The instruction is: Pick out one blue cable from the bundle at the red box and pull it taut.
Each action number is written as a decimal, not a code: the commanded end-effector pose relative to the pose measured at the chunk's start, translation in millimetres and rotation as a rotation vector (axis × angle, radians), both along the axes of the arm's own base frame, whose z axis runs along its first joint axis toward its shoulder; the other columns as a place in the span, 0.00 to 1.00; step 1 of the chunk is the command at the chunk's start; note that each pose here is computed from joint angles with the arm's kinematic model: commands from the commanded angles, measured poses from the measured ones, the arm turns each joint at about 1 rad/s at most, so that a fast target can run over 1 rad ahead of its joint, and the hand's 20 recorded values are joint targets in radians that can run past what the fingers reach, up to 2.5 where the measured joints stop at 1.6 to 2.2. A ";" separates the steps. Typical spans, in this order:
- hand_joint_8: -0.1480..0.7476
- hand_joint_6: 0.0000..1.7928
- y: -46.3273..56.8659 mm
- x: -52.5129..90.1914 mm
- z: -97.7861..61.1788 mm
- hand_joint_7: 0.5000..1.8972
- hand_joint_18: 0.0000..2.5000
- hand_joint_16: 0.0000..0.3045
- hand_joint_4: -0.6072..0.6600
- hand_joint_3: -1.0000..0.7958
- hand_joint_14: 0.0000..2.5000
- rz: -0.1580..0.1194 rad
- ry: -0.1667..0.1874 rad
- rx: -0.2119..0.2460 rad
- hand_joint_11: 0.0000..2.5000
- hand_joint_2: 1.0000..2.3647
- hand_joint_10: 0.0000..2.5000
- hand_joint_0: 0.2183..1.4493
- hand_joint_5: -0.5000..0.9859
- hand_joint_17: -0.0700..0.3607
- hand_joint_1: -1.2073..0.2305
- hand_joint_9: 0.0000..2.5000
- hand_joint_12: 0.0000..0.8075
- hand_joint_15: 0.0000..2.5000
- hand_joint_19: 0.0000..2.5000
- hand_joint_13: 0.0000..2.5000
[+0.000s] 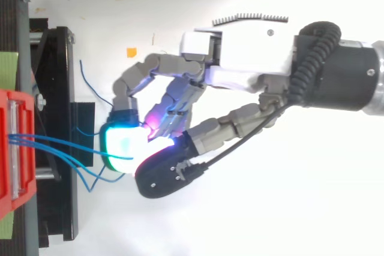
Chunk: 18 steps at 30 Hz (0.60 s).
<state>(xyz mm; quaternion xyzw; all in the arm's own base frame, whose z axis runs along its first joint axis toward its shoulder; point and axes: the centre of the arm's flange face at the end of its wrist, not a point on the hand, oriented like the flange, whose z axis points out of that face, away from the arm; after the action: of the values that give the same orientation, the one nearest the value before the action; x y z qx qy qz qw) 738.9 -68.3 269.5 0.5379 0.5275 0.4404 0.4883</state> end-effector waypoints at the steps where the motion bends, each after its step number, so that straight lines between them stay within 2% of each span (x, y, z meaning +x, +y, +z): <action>1: 0.53 0.49 -0.5 -8.4 4.9 0.47 0.39 0.22 0.42 0.51 0.00 0.003 0.047 -0.008 0.09 0.09 0.00 0.28 0.29 0.52 0.38 0.37 0.57 0.14 0.22 0.37; 8: 0.53 0.49 -2.5 -14.4 10.7 0.47 0.39 0.22 0.43 0.50 0.00 0.009 0.073 -0.009 0.10 0.10 0.00 0.28 0.30 0.52 0.38 0.37 0.57 0.15 0.22 0.37; 11: 0.53 0.49 -2.0 -27.1 15.4 0.47 0.39 0.23 0.42 0.50 0.00 0.019 0.090 -0.013 0.10 0.10 0.00 0.28 0.30 0.52 0.38 0.38 0.57 0.15 0.22 0.37; 12: 0.53 0.49 -2.1 -37.2 13.5 0.47 0.39 0.22 0.42 0.50 0.00 0.021 0.103 -0.014 0.10 0.10 0.00 0.28 0.30 0.52 0.38 0.38 0.57 0.15 0.22 0.37; 13: 0.53 0.49 -3.0 -52.9 7.6 0.48 0.39 0.23 0.42 0.50 0.01 0.011 0.107 -0.013 0.10 0.11 0.00 0.28 0.30 0.52 0.38 0.38 0.57 0.15 0.22 0.37; 16: 0.53 0.49 -3.7 -60.2 3.5 0.47 0.39 0.23 0.42 0.50 0.01 -0.006 0.078 -0.012 0.11 0.11 0.00 0.28 0.30 0.52 0.38 0.38 0.57 0.15 0.22 0.37; 17: 0.53 0.49 -5.4 -64.4 0.2 0.47 0.39 0.23 0.42 0.50 0.00 -0.018 0.056 -0.009 0.11 0.11 0.00 0.28 0.30 0.52 0.38 0.38 0.57 0.15 0.22 0.37; 18: 0.53 0.49 -5.8 -65.7 -2.0 0.47 0.39 0.23 0.43 0.50 0.00 -0.020 0.053 -0.009 0.11 0.11 0.00 0.28 0.30 0.52 0.38 0.39 0.57 0.15 0.22 0.37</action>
<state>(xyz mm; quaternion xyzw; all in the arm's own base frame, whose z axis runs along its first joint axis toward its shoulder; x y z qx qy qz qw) 686.4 -71.8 280.7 0.5507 0.5439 0.4191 0.4746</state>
